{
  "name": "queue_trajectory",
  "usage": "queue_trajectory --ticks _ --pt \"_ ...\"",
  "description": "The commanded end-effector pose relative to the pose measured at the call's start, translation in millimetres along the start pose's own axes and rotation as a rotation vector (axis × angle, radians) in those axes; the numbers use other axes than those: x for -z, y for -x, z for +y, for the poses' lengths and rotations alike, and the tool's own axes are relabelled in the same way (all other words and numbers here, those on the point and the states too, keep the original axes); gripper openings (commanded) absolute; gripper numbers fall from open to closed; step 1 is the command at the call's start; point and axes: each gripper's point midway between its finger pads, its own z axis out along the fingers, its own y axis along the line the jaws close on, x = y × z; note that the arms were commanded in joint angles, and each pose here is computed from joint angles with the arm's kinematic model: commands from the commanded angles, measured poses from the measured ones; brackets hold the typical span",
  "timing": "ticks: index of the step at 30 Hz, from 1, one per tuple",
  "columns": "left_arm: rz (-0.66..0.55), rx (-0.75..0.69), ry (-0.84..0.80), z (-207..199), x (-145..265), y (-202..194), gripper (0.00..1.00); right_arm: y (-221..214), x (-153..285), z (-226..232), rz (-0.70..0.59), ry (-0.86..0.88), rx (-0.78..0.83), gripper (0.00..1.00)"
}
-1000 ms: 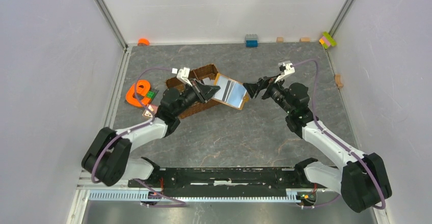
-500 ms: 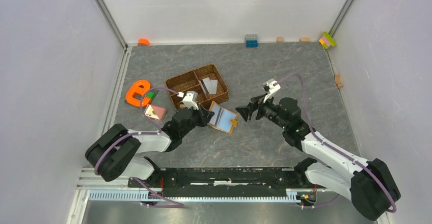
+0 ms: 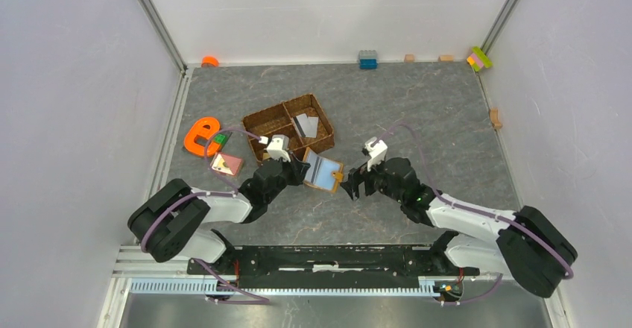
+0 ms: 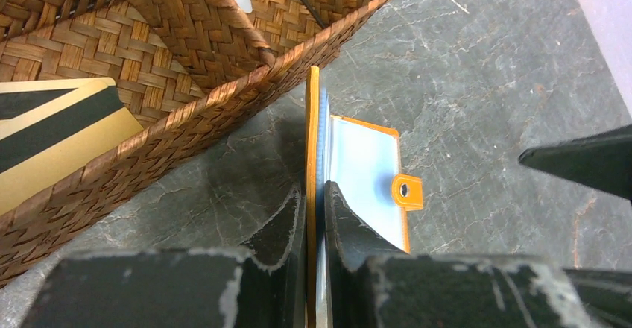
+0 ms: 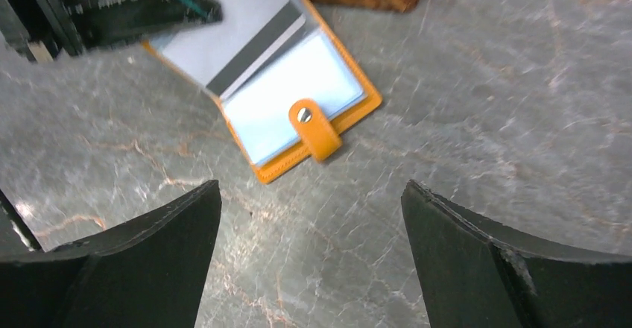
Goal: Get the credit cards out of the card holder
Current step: Remove the credit card from the card holder.
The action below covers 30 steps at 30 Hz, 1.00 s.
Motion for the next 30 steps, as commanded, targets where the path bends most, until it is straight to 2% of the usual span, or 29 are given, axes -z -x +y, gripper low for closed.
queue_trajectory --ticks 1,5,13,19,25,30 --pt "-0.017 -0.017 0.009 1.7 -5.6 0.8 0.03 -23.6 -9.2 -0.2 0.046 -0.053 0.071 0.95" --pt "0.013 -0.007 0.017 2.8 -6.3 -5.2 0.04 -44.6 -16.0 -2.5 0.110 -0.087 0.075 0.95" --pt "0.027 0.022 0.013 3.3 -2.4 -10.4 0.04 -48.6 -30.9 4.8 0.127 -0.160 0.098 0.91" --pt "0.040 0.041 0.003 2.3 -0.3 -14.7 0.06 -47.4 -54.3 19.3 0.178 -0.241 0.183 0.90" --pt "0.039 0.051 0.017 5.4 3.7 -14.8 0.17 -49.2 -65.1 6.5 0.223 -0.354 0.177 0.92" --pt "0.059 0.051 0.013 5.6 6.8 -19.1 0.25 -51.5 -62.0 -16.5 0.243 -0.375 0.109 0.92"
